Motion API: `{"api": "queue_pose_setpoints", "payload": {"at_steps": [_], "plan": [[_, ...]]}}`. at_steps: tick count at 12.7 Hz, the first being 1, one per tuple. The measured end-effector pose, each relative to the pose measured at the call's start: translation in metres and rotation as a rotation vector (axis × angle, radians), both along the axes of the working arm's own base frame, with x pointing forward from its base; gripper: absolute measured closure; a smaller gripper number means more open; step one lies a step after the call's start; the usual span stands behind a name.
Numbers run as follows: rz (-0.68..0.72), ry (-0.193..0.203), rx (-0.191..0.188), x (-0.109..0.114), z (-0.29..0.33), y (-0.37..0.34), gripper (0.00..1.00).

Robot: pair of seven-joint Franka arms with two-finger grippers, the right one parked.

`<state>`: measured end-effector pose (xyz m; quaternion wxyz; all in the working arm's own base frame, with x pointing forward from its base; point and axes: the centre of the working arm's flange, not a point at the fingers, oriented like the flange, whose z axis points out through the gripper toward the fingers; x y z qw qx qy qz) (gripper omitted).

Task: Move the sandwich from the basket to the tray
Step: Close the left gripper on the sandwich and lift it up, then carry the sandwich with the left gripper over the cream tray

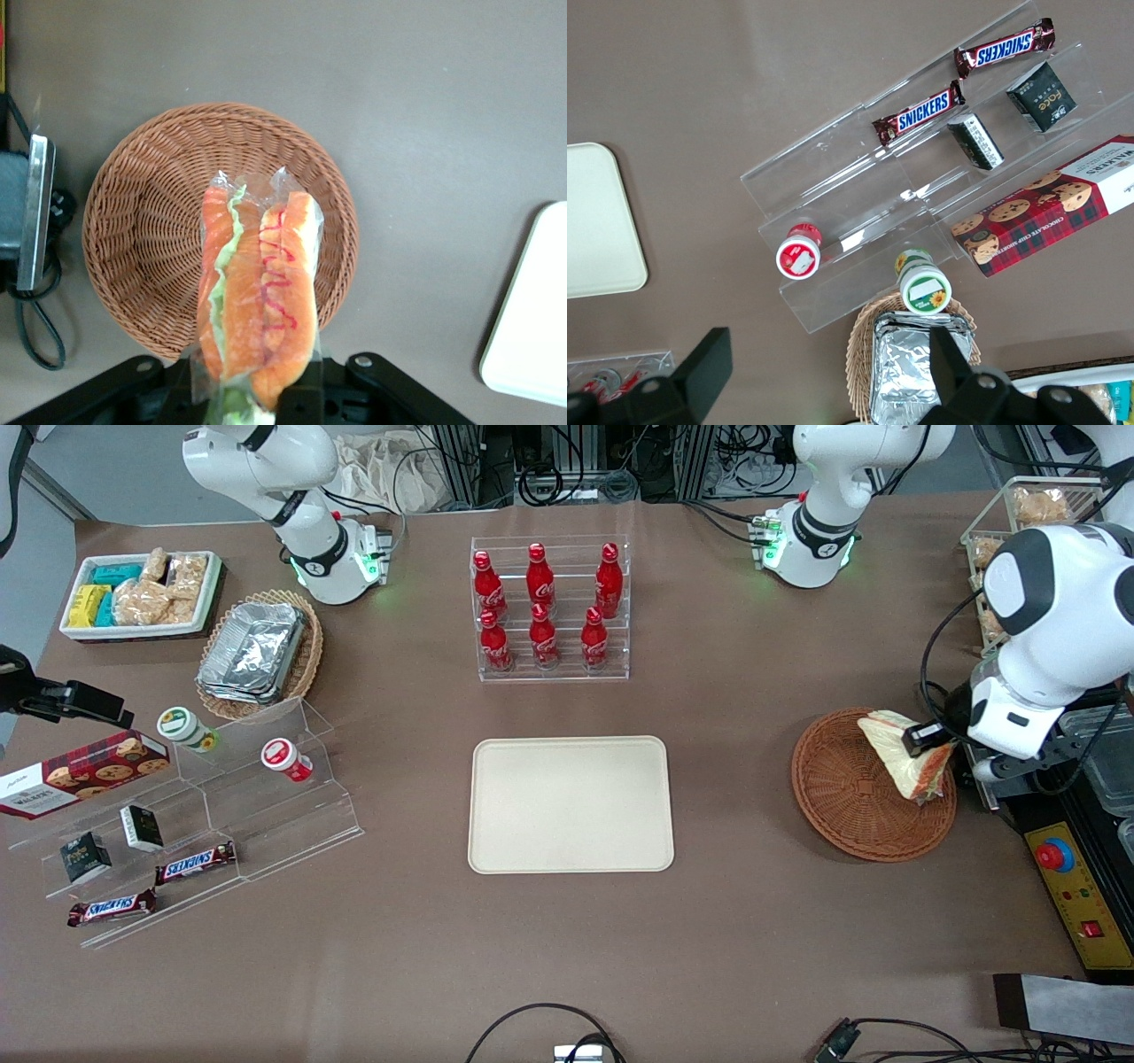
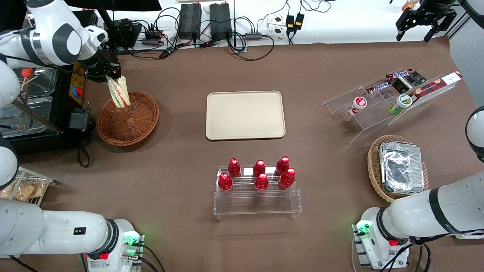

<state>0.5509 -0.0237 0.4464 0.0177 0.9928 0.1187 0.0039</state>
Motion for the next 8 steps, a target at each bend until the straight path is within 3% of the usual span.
{"api": "queue_pose_setpoints", "payload": {"at_steps": [4, 8], "plan": [[-0.142, -0.012, 0.018, -0.003, 0.019, -0.077, 0.81], [-0.198, -0.01, 0.022, -0.019, 0.017, -0.155, 0.77]]}}
